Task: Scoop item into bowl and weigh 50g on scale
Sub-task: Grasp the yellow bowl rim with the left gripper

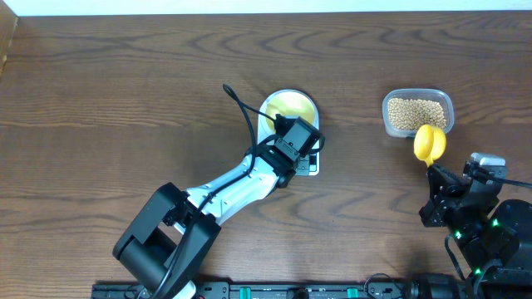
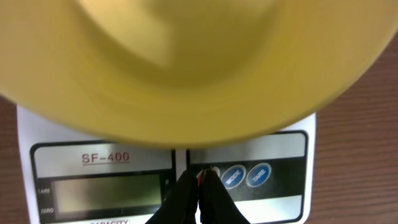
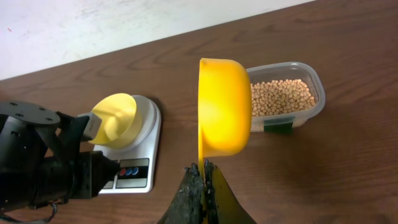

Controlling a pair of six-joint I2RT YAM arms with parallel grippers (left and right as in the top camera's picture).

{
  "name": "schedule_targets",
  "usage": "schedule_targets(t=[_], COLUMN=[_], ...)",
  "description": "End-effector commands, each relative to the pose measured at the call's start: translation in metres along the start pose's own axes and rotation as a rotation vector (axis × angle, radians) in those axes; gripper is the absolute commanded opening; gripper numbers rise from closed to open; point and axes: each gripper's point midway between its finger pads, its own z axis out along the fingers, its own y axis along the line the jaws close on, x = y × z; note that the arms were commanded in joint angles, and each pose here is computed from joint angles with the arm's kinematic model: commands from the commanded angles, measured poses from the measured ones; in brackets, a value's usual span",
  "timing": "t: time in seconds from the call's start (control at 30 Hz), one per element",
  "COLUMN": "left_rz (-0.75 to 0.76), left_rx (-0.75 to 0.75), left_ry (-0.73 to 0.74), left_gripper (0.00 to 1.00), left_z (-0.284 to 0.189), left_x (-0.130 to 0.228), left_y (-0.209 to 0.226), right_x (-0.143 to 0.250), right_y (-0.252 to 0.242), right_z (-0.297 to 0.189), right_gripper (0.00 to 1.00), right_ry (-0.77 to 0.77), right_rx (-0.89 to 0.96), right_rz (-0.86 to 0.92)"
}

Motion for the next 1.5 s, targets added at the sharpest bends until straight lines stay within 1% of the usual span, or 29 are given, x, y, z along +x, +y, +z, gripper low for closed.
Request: schedule_targets(t=[0.0, 0.2, 1.27, 1.33, 1.47], left_rz=[0.007, -0.046, -0.045, -0.046, -0.048], left_rx=[-0.019, -0.028, -0.04, -0.022, -0.005], left_ry=[0.008, 0.02, 0.041, 0.059, 0.054], left_gripper=[0.07, 0.07, 0.07, 0.07, 0.07], left_z=[0.007, 0.016, 0.027, 0.026, 0.0], left_x=[0.009, 0.015, 0.022, 0.025, 0.019], left_y=[0.002, 0.004, 0.006, 0.003, 0.002], right_x=[-0.008, -0.008, -0.005, -0.005, -0.005], right_y=[0.003, 0.003, 0.003, 0.003, 0.003], right_z=[-0.005, -0.005, -0.005, -0.005, -0.005], right_gripper=[0.01, 0.01, 0.01, 0.01, 0.01], right_ry=[-0.025, -0.024, -0.013, -0.013, -0.013], right_rx=[-0.003, -0.003, -0.009, -0.009, -0.008], right_rz=[-0.023, -0.022, -0.02, -0.02, -0.02])
